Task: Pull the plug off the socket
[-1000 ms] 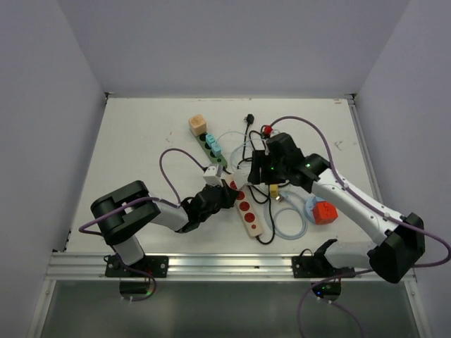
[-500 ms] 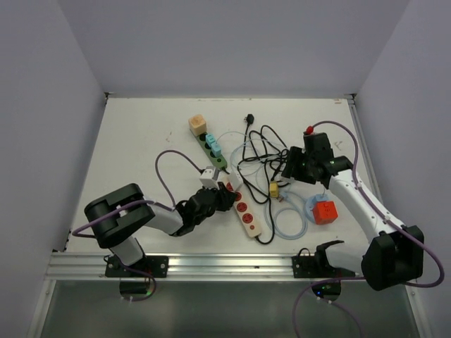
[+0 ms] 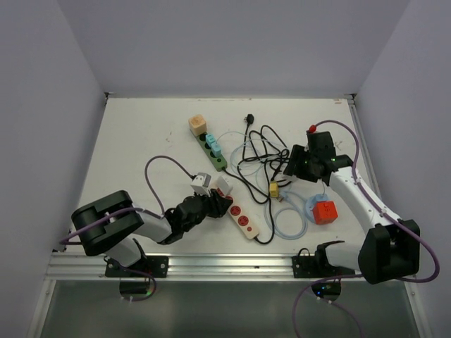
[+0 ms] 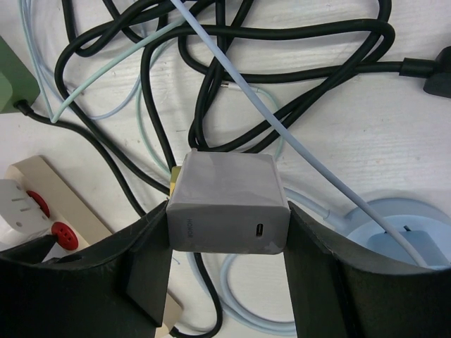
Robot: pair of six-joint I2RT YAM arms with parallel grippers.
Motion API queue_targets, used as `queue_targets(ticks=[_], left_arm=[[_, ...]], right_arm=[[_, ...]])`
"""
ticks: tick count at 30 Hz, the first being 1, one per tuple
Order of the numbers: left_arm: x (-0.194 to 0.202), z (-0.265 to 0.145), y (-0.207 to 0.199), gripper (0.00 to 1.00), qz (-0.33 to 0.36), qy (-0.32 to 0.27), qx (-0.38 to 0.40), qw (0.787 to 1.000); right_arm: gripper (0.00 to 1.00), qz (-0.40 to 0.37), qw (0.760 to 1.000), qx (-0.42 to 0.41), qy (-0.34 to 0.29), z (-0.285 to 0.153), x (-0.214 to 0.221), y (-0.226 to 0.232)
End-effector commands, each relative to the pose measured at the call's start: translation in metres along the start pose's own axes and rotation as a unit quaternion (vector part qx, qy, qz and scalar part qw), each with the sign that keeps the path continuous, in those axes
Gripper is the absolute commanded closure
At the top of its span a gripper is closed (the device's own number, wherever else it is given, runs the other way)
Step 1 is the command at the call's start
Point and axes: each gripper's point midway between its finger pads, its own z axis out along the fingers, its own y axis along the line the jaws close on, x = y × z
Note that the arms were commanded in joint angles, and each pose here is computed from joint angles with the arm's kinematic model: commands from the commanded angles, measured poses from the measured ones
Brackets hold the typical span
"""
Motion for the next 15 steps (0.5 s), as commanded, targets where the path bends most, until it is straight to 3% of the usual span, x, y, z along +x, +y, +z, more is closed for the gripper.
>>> queue_targets(ticks=[1, 10, 15], left_arm=[[0.049, -0.025, 0.051, 0.57, 0.062, 0.086, -0.064, 0.992], [0.047, -0.026, 0.048, 0.50, 0.062, 0.081, -0.055, 0.993], [0.039, -0.021, 0.040, 0.49, 0.069, 0.073, -0.049, 0.994]], right_arm=[[0.46, -0.008, 0.999, -0.034, -0.026, -0.004, -0.015, 0.014], [0.38, -0.011, 0.999, -0.033, -0.031, -0.011, -0.019, 0.014], [0.27, -0.011, 0.999, -0.032, -0.034, -0.014, -0.020, 0.014]])
